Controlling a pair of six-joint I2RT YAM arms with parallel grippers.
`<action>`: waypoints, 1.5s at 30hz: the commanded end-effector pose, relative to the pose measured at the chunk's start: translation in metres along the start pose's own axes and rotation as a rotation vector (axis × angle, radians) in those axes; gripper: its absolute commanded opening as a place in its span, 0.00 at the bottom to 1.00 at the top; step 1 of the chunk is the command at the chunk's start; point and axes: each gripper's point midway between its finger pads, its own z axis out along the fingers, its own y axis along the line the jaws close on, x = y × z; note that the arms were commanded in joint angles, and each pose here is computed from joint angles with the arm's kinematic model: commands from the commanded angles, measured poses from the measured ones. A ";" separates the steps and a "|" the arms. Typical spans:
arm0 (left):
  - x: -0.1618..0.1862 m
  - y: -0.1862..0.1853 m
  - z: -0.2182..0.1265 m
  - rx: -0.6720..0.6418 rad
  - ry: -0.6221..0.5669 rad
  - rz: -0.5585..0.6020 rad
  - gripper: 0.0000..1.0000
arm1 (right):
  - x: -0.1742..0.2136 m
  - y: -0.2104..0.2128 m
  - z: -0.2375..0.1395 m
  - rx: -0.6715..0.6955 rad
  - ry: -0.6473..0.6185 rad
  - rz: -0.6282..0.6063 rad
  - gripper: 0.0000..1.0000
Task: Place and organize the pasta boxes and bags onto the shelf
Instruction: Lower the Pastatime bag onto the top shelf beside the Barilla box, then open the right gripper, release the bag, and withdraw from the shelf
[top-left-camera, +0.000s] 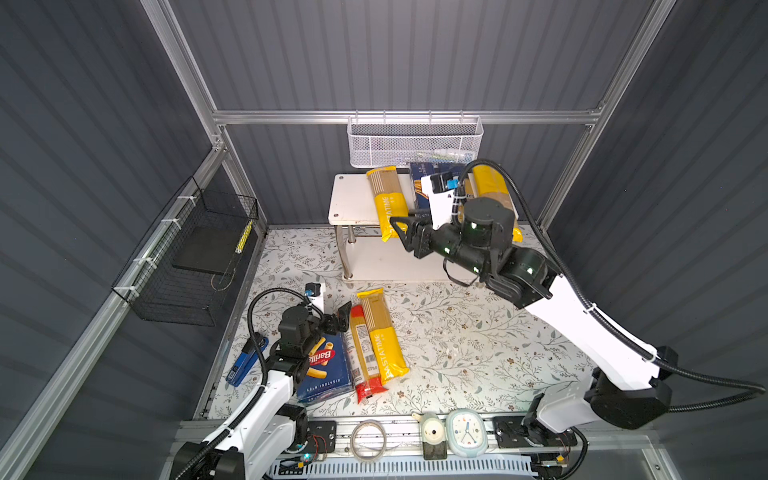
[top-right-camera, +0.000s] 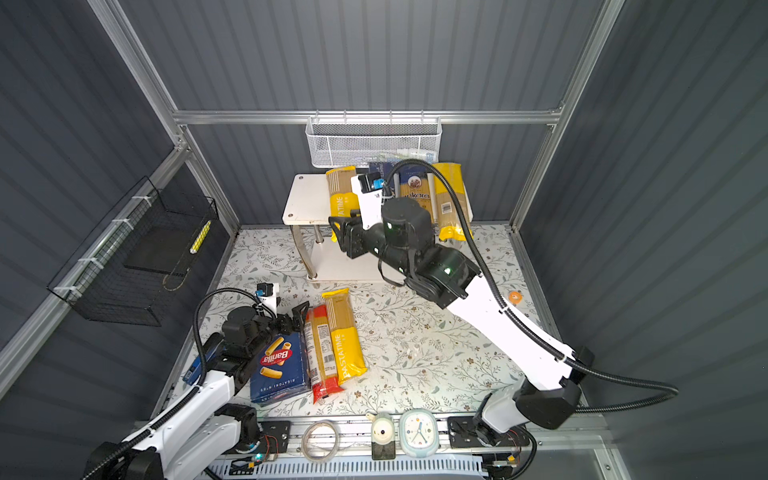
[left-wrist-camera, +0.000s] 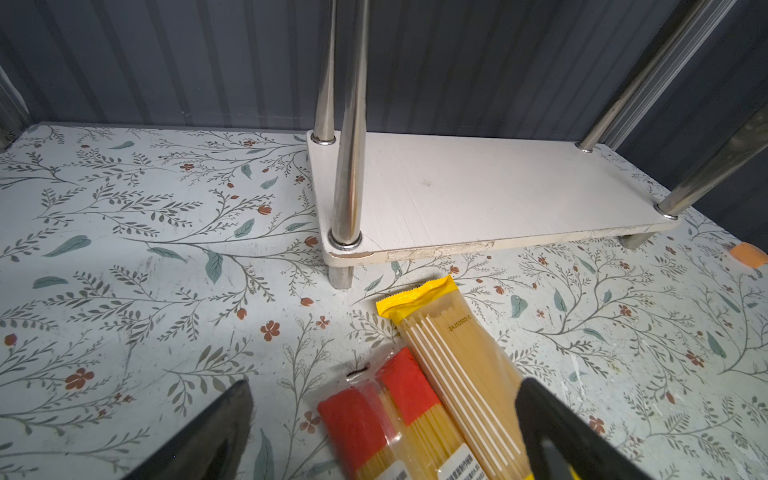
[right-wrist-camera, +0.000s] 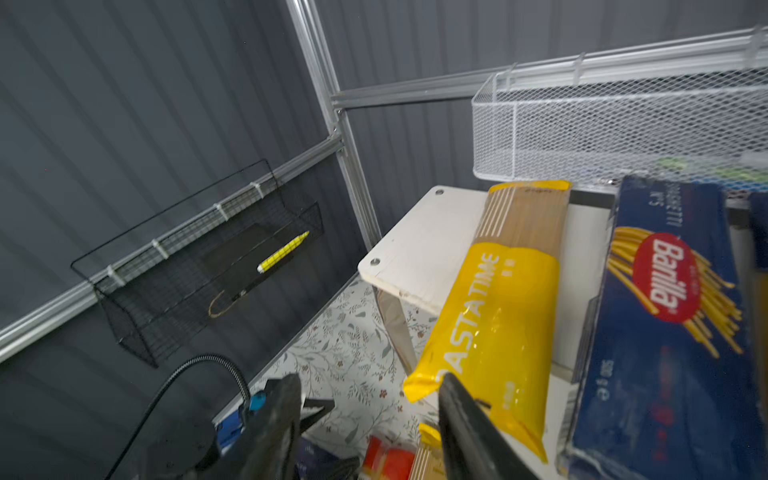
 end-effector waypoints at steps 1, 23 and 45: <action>0.002 0.000 -0.001 -0.004 0.004 -0.010 1.00 | 0.027 0.004 0.003 -0.058 0.047 -0.003 0.55; 0.002 0.001 0.000 -0.008 0.005 -0.010 1.00 | 0.059 -0.008 0.027 -0.014 0.119 -0.011 0.56; 0.002 0.001 -0.002 -0.011 -0.001 -0.011 1.00 | 0.054 -0.015 0.076 -0.031 0.138 -0.023 0.57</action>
